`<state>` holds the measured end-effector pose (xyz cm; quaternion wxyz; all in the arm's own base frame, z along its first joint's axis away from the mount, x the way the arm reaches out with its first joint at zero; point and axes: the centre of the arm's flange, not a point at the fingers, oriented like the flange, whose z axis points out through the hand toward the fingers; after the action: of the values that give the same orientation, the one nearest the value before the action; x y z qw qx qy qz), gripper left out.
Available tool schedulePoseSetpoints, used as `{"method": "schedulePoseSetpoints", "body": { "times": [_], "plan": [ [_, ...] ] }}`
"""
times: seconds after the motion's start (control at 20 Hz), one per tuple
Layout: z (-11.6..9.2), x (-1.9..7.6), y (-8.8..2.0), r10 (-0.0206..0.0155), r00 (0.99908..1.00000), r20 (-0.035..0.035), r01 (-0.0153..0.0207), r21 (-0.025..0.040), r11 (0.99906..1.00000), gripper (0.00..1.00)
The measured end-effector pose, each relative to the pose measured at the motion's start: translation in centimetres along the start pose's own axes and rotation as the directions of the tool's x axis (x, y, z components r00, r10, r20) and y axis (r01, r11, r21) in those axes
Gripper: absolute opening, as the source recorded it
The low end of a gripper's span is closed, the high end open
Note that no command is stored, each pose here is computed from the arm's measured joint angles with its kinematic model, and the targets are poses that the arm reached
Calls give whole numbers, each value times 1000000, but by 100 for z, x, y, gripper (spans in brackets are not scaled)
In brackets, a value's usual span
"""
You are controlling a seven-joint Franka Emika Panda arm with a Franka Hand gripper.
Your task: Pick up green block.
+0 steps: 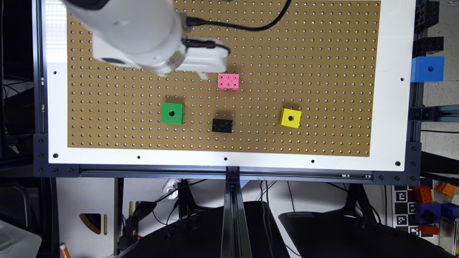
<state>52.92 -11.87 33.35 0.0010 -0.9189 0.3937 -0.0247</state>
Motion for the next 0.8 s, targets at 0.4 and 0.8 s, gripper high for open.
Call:
{"method": "schedulePoseSetpoints", "body": {
  "times": [0.4, 0.8],
  "plan": [
    [135, 661, 93, -6628, 999878, -14112, 6692, 4497, 999967, 100],
    [139, 646, 52, -13810, 999819, -13102, 13896, 6477, 999882, 100]
  ]
}}
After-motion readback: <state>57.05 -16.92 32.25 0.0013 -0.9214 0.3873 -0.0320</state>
